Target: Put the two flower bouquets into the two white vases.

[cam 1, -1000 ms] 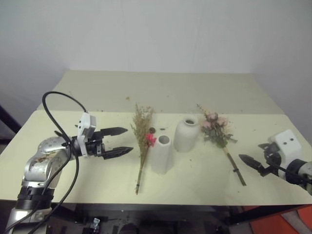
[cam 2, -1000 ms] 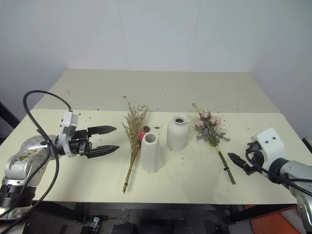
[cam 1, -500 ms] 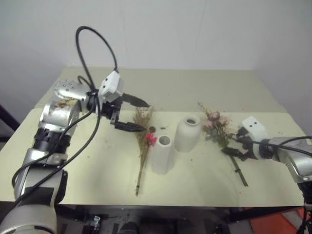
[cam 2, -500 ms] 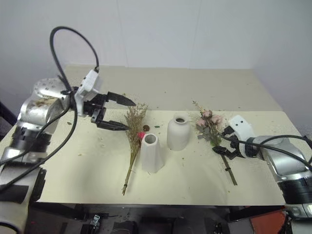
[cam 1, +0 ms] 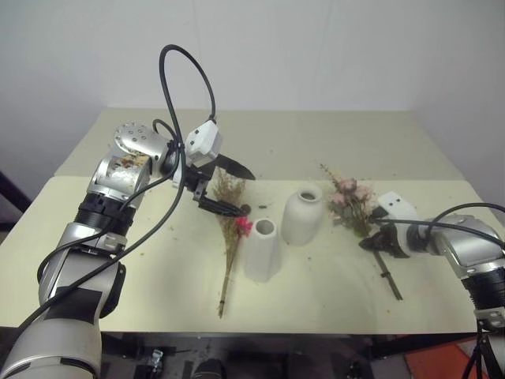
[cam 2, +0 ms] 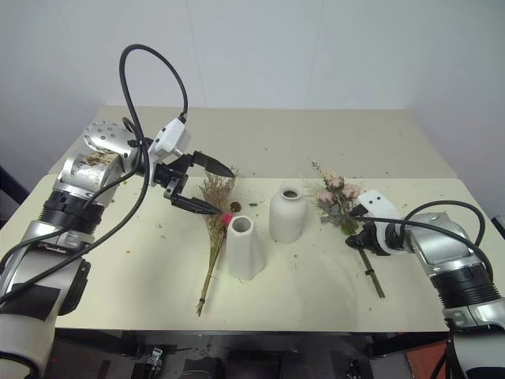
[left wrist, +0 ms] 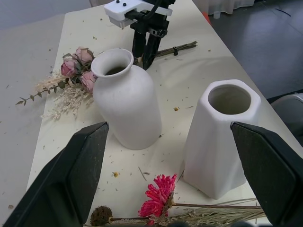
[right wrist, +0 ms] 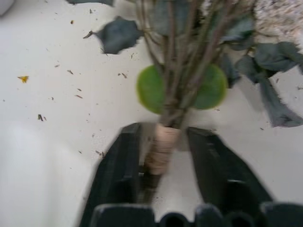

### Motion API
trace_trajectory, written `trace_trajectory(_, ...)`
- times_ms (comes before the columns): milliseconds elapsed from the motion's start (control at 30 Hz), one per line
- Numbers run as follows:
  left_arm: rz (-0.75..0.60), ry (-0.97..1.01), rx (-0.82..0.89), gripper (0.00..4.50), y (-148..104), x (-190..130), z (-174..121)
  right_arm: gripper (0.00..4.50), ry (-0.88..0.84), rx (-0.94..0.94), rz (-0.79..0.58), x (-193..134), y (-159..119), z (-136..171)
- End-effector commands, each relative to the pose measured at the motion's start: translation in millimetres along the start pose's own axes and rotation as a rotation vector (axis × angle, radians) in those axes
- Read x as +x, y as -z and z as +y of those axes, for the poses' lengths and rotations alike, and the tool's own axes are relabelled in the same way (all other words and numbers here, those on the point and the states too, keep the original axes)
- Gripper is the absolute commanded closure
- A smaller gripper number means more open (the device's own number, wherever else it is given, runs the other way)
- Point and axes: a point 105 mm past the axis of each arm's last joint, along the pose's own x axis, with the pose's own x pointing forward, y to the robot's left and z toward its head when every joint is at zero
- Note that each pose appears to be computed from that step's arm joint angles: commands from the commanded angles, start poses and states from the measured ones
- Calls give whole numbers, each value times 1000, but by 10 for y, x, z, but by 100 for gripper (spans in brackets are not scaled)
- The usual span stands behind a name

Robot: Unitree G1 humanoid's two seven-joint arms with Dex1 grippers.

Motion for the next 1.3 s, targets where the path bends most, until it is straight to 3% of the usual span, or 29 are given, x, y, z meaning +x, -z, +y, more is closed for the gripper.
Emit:
trace_trajectory(33, 0, -2, 52, 0, -78, -29, 5, 399, 18, -1, -31, -66, -110, -16)
trace_trajectory(67, 5, -5, 52, 0, -71, -34, 6, 426, 17, 5, -27, -62, -110, -11)
trace_trajectory(200, 6, -8, 52, 0, -69, -47, 0, 427, 36, 44, -36, -44, -130, -21)
trace_trajectory(300, -1, -13, 47, 0, -82, -64, -6, 427, 191, 102, -139, -62, -275, -222)
trace_trajectory(400, -18, -24, 32, 0, -97, -92, -10, 427, 402, 166, -370, -229, -556, -496)
trace_trajectory(433, -30, -30, 19, 0, -101, -101, -15, 427, 473, 194, -508, -360, -708, -566)
trace_trajectory(633, -56, -38, -42, 0, -65, -91, -114, 427, 614, 292, -1022, -1029, -1148, -528)
trace_trajectory(767, -50, -69, -74, 0, -18, -117, -129, 427, 489, 285, -1352, -1487, -1497, -129)
trace_trajectory(900, -54, -91, -88, 0, -4, -125, -120, 427, 308, 286, -1486, -1659, -1675, 151)
trace_trajectory(1033, -56, -97, -91, 0, 4, -116, -124, 427, 174, 270, -1570, -1751, -1787, 419)
trace_trajectory(1167, -59, -113, -97, 0, 17, -128, -130, 427, 40, 191, -1540, -1596, -1819, 749)
trace_trajectory(1300, -58, -131, -112, 0, 44, -139, -137, 427, 11, 185, -1522, -1444, -1810, 856)
